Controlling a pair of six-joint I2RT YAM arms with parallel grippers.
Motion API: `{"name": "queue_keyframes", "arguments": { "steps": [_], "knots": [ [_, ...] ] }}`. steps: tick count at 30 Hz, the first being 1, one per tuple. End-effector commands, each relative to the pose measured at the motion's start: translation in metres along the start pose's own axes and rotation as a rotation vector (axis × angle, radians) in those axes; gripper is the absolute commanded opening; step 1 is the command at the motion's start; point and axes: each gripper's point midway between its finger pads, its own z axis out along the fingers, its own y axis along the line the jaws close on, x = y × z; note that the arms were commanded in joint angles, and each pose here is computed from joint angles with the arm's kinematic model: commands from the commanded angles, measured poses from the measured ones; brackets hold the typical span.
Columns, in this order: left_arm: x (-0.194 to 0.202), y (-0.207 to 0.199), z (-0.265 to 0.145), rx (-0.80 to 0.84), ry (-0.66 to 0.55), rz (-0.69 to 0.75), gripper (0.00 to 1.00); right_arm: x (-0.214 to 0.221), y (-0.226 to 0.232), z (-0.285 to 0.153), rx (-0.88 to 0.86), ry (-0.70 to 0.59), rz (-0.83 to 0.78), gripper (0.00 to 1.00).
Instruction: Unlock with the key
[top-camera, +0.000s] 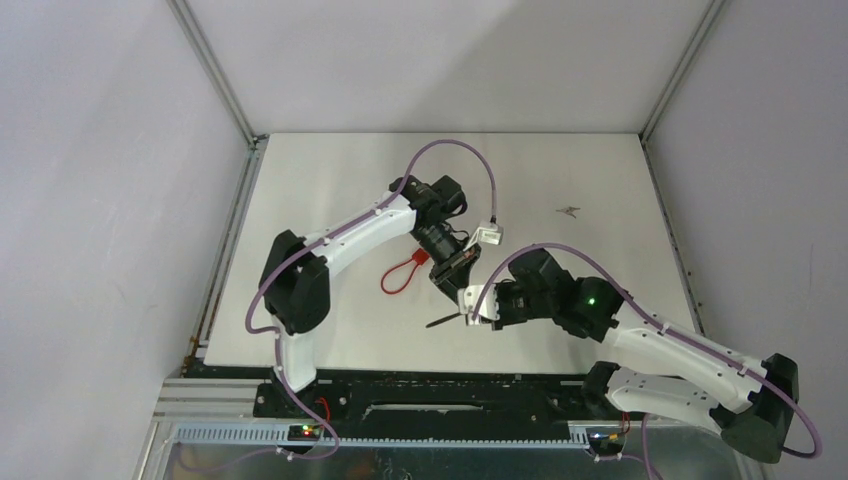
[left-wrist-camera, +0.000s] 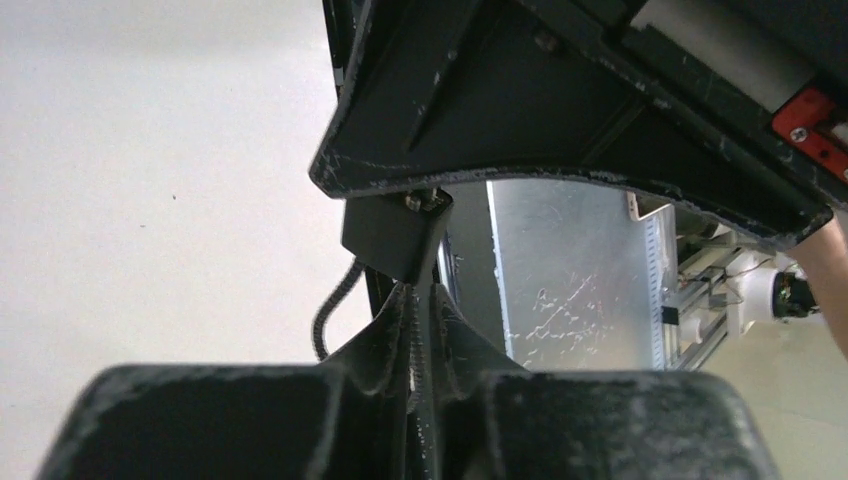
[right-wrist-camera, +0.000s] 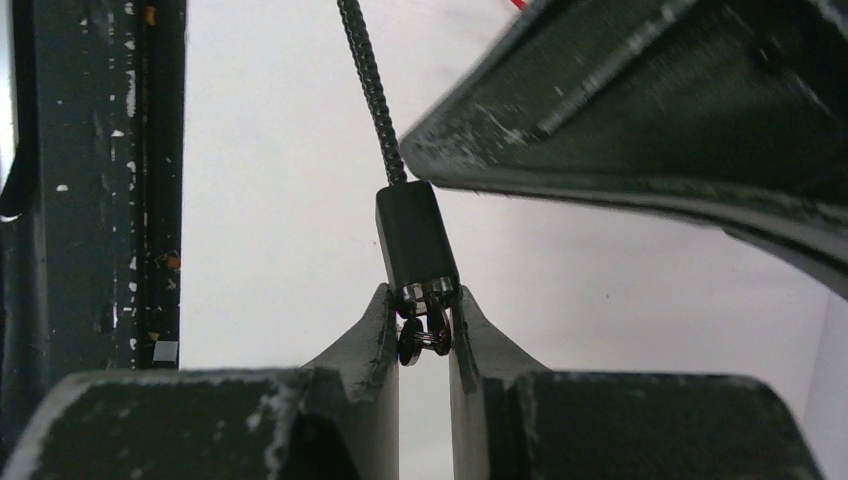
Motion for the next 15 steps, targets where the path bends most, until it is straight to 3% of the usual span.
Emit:
{"name": "queue_keyframes", "arguments": {
  "steps": [1,7,9,10,15],
  "knots": [
    [-0.009,0.0,-0.015,-0.004,-0.036,0.07,0.25,-0.012,-0.027,-0.007,0.084,-0.058,0.077,0.0],
    [-0.01,0.001,-0.026,-0.047,-0.092,0.157,0.73,-0.013,-0.038,-0.016,0.095,-0.133,0.201,0.0],
    [-0.01,0.012,-0.027,-0.124,-0.104,0.165,0.95,-0.013,-0.04,-0.019,0.09,-0.146,0.238,0.0],
    [-0.013,0.019,-0.028,-0.172,-0.12,0.181,0.99,-0.013,-0.042,-0.021,0.091,-0.153,0.258,0.0],
    [-0.025,0.048,-0.039,-0.414,-0.177,0.273,1.0,-0.016,-0.055,-0.033,0.093,-0.21,0.369,0.0]
  ]
}}
